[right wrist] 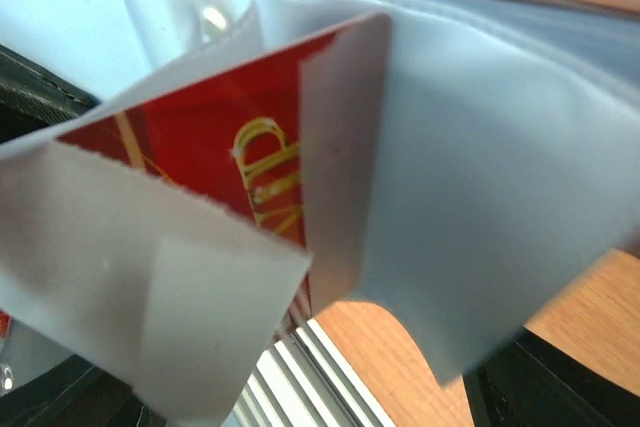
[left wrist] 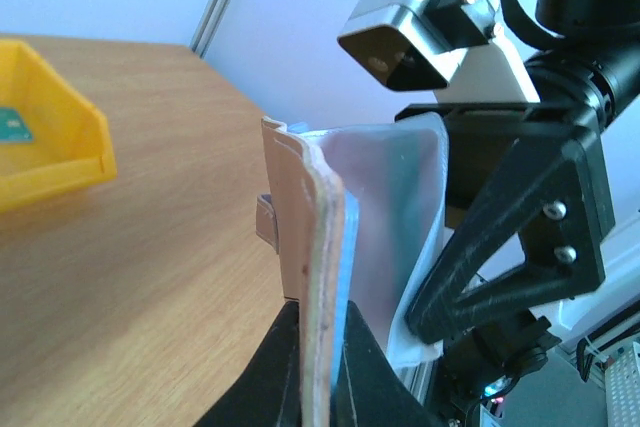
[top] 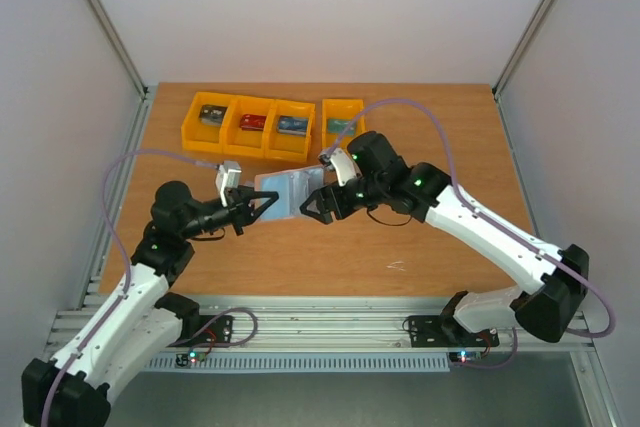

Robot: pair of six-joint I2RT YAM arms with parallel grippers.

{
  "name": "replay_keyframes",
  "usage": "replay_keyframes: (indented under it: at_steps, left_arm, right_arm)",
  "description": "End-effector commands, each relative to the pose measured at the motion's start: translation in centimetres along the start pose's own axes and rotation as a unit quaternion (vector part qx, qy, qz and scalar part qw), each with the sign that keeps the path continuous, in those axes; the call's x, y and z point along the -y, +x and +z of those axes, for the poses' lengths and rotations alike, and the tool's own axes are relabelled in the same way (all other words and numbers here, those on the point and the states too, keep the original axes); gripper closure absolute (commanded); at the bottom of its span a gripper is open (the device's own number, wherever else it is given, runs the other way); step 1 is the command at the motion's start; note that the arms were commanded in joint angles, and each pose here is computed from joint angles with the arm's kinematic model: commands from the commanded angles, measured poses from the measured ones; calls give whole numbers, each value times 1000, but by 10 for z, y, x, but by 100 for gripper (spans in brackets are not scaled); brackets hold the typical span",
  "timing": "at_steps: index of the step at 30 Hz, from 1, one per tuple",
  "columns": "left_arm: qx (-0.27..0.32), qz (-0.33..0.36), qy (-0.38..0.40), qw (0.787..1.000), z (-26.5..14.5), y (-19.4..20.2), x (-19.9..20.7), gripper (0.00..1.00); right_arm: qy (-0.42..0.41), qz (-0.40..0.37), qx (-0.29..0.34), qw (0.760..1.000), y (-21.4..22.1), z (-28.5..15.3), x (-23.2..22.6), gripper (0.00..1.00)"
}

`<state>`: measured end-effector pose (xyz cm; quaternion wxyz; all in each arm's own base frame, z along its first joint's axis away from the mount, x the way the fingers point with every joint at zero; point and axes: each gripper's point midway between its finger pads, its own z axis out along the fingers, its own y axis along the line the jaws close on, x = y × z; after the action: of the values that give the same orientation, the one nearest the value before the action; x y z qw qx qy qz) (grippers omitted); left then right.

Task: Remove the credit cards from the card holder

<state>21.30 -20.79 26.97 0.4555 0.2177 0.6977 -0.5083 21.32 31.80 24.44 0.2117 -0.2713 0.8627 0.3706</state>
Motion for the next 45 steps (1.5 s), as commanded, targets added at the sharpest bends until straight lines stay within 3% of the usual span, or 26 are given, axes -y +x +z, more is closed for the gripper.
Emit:
replay_keyframes:
  at_steps: [1, 8, 11, 18, 24, 32, 39, 45]
  left_arm:
    - [7, 56, 31, 998, -6, -14, 24, 100]
    - [41, 88, 52, 994, -10, -44, 45, 100]
    - [57, 71, 52, 994, -10, -55, 48, 100]
    - [73, 78, 92, 990, -16, -72, 72, 100]
    - [71, -9, 94, 993, -12, -74, 66, 100]
    - [74, -76, 114, 988, -8, -81, 67, 100]
    - [80, -126, 97, 984, -4, -81, 54, 100]
    - [81, -149, 94, 981, -1, -79, 48, 100]
  right_arm:
    - [13, -51, 25, 998, -14, -35, -13, 21]
    - [-16, -95, 54, 994, -29, -69, -42, 16]
    - [-41, -104, 57, 992, -33, -74, -55, 9]
    - [-13, -131, 88, 987, -36, -97, -55, 2]
    - [11, -120, 93, 988, -40, -93, -45, 2]
    - [2, -111, 104, 988, -40, -100, -47, 2]
    - [33, -97, 143, 984, -45, -131, -45, 2]
    - [85, -86, 133, 984, -45, -154, -38, 2]
